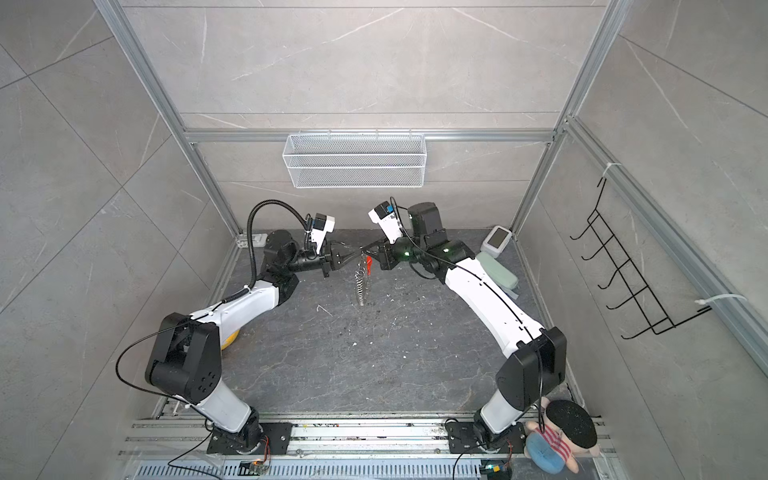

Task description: Put the keys on the keyring

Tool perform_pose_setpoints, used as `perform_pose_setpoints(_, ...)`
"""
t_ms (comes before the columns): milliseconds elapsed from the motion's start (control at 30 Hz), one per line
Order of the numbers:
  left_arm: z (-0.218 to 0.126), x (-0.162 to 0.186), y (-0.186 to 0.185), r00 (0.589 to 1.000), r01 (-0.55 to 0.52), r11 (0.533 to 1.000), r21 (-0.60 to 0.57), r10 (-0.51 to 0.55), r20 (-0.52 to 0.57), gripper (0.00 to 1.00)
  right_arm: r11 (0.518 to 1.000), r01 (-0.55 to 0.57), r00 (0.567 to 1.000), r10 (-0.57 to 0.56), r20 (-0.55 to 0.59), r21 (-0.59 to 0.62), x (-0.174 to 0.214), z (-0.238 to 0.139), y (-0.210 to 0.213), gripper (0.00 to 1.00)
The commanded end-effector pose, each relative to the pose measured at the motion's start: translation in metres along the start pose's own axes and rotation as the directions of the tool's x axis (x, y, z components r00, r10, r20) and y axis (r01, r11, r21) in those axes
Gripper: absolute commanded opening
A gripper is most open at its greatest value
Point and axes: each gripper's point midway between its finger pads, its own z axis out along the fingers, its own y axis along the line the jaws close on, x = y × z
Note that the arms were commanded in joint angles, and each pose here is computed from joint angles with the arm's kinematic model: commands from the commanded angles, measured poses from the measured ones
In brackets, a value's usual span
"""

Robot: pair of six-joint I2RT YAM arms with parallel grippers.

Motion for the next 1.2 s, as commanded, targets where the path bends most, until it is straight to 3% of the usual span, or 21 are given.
perform_pose_setpoints(0, 0.001, -0.034, -0.024, 0.991, -0.13, 0.99, 0.055, 0.127, 0.043, 0.0, 0.999, 0.033, 0.999, -0.033, 0.0, -0.01, -0.006, 0.002, 0.006, 0.0)
perform_pose_setpoints(333, 0.002, -0.021, -0.032, 0.994, -0.106, 0.987, 0.121, 0.11, -0.026, 0.0, 0.998, 0.063, 0.996, -0.063, -0.067, 0.01, 0.001, 0.002, 0.006, 0.0)
perform_pose_setpoints(700, -0.012, -0.005, -0.049, 0.932, -0.35, 0.931, 0.099, 0.357, -0.066, 0.0, 1.0, 0.008, 0.992, -0.008, -0.13, -0.003, 0.018, 0.014, -0.001, 0.0)
perform_pose_setpoints(1167, -0.013, -0.013, -0.041, 0.936, -0.349, 0.937, 0.034, 0.35, -0.044, 0.0, 0.997, -0.043, 0.995, 0.049, -0.088, 0.066, 0.033, 0.003, -0.015, 0.0)
